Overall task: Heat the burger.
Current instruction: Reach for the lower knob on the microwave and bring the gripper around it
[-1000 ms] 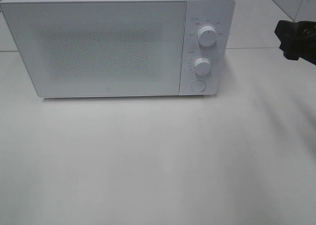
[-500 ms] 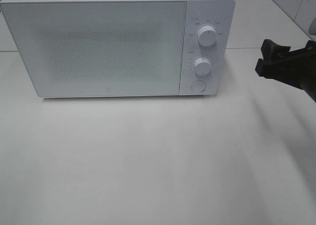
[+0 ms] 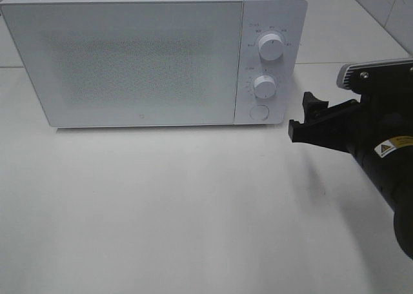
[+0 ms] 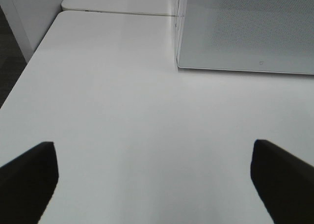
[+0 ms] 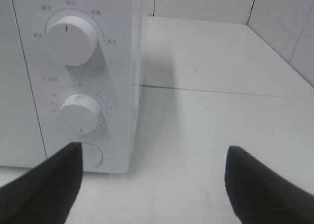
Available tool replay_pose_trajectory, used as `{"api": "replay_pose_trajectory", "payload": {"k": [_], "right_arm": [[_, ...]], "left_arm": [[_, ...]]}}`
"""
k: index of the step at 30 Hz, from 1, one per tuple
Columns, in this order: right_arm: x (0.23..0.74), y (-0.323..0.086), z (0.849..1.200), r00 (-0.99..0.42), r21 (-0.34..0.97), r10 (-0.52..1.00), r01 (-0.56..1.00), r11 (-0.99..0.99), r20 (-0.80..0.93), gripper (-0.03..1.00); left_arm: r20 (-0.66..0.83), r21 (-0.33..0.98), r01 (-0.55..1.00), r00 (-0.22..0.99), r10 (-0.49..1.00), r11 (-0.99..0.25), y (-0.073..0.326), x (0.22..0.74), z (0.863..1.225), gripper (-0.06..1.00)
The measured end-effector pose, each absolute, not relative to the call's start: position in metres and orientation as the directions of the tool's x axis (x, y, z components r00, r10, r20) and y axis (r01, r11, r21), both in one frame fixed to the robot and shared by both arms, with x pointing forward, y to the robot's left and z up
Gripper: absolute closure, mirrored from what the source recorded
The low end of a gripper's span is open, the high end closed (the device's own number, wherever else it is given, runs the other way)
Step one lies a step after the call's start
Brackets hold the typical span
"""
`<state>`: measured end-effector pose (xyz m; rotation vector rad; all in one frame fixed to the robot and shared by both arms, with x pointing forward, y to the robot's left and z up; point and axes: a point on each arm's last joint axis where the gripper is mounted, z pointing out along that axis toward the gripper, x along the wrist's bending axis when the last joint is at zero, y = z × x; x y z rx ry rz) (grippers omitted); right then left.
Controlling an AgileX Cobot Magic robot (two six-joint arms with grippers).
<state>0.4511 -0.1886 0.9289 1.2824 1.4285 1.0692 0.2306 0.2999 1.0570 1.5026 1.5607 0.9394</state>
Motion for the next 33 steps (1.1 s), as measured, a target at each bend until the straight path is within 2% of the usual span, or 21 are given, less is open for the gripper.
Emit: {"api": "replay_pose_trajectory", "payload": {"k": [15, 33], "right_arm": [[0.452, -0.162, 0.936, -0.029, 0.980, 0.999, 0.197, 0.023, -0.018, 0.20], [0.498, -0.128, 0.910, -0.071, 0.979, 0.995, 0.186, 0.087, -0.075, 0.20]], "left_arm": [[-0.032, 0.897, 0.440, -0.018, 0.999, 0.037, 0.300, 0.231, 1.057, -0.05], [-0.032, 0.897, 0.440, -0.018, 0.999, 0.037, 0.300, 0.231, 1.057, -0.05]]}}
